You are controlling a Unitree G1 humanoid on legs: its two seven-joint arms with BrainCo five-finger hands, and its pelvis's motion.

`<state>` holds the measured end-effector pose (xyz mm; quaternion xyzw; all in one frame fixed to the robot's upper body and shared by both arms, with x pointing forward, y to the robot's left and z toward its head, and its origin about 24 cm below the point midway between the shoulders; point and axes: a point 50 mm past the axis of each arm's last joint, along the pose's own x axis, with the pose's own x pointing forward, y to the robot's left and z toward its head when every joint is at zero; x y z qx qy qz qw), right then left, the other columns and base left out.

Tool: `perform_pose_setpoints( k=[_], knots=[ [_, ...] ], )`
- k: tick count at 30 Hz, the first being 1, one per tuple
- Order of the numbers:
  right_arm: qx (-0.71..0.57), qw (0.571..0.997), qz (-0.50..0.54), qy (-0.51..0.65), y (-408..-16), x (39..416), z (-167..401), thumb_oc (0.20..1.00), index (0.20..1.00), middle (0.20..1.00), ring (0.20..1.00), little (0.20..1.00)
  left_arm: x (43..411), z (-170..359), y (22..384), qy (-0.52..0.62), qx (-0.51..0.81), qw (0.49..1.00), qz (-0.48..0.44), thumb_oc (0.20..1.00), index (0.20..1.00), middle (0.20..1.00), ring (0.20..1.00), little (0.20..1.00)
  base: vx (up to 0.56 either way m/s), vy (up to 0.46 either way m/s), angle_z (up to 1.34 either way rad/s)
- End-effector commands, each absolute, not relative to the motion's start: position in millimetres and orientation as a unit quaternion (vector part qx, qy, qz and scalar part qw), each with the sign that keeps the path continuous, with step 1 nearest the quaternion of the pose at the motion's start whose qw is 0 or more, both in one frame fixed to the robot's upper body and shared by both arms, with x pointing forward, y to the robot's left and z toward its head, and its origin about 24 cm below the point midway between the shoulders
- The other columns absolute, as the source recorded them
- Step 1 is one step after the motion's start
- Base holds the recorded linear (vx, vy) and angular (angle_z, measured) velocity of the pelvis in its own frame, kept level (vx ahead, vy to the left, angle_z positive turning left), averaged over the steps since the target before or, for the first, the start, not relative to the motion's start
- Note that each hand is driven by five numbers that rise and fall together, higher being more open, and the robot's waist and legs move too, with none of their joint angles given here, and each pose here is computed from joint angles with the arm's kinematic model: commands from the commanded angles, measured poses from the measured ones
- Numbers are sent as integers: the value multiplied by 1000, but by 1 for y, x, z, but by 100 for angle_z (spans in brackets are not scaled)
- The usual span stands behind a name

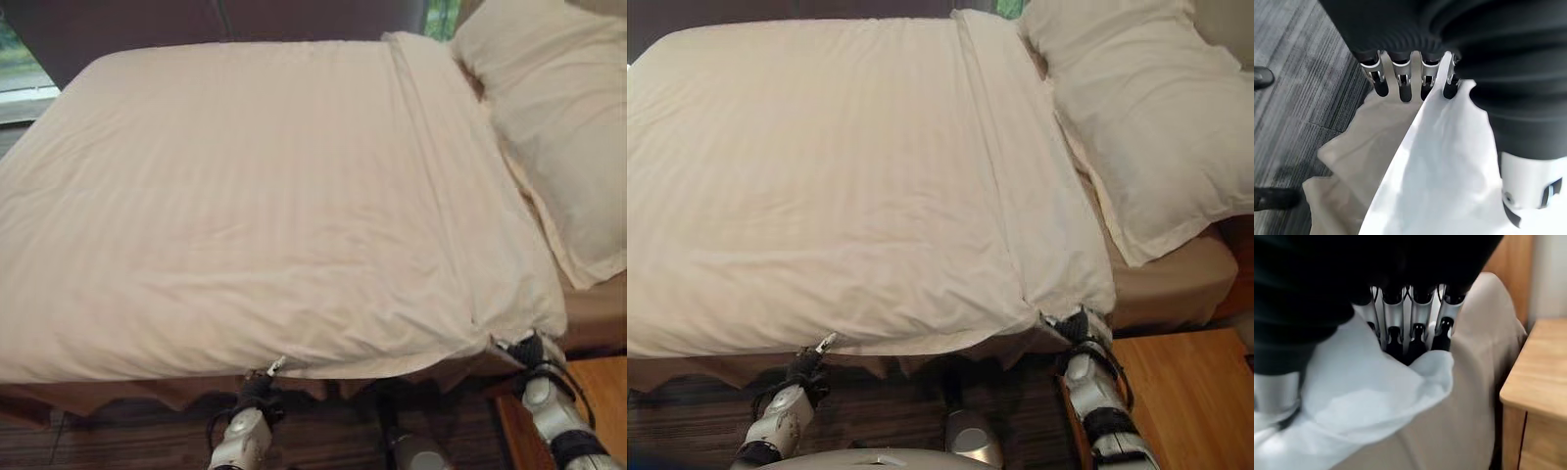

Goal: Making the bed.

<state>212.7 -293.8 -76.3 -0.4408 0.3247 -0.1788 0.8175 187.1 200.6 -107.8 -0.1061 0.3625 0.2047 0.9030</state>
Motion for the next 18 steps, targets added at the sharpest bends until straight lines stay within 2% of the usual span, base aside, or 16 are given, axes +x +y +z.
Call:
perform_pose_setpoints(
  k=[1, 2, 3, 9, 10, 12, 16, 18],
  knots=[
    [-386, 665, -193, 610, -320, 60, -134, 1000, 1000, 1000, 1000, 1000, 210, -92, 207, 314, -95, 921, 211, 1000, 1000, 1000, 1000, 1000, 23, -14, 23],
    [-380, 645, -208, 629, -328, 49, -132, 1000, 1000, 1000, 1000, 1000, 209, -93, 206, 318, -88, 921, 208, 1000, 1000, 1000, 1000, 1000, 15, -6, 17],
    [-380, 645, -209, 629, -328, 49, -132, 1000, 1000, 1000, 1000, 1000, 209, -93, 206, 318, -89, 921, 208, 1000, 1000, 1000, 1000, 1000, 10, -7, 9],
    [-388, 576, -304, 652, -378, 21, -103, 1000, 1000, 1000, 1000, 1000, 203, -95, 205, 320, -92, 922, 197, 1000, 1000, 1000, 1000, 1000, 8, -15, 9],
    [-388, 576, -304, 652, -378, 20, -103, 1000, 1000, 1000, 1000, 1000, 203, -95, 204, 320, -92, 922, 197, 1000, 1000, 1000, 1000, 1000, -7, -34, 5],
    [-397, 563, -351, 634, -404, 20, -83, 1000, 1000, 1000, 1000, 1000, 202, -93, 207, 316, -90, 925, 192, 1000, 1000, 1000, 1000, 1000, 1, -30, 0],
    [-424, 576, -386, 583, -425, 33, -63, 1000, 1000, 1000, 1000, 1000, 201, -90, 211, 307, -93, 926, 199, 1000, 1000, 1000, 1000, 1000, 3, -30, -18],
    [-404, 637, -442, 485, -431, 61, -45, 1000, 1000, 1000, 1000, 1000, 202, -85, 213, 293, -101, 928, 205, 1000, 1000, 1000, 1000, 1000, 9, -18, -16]
  ],
)
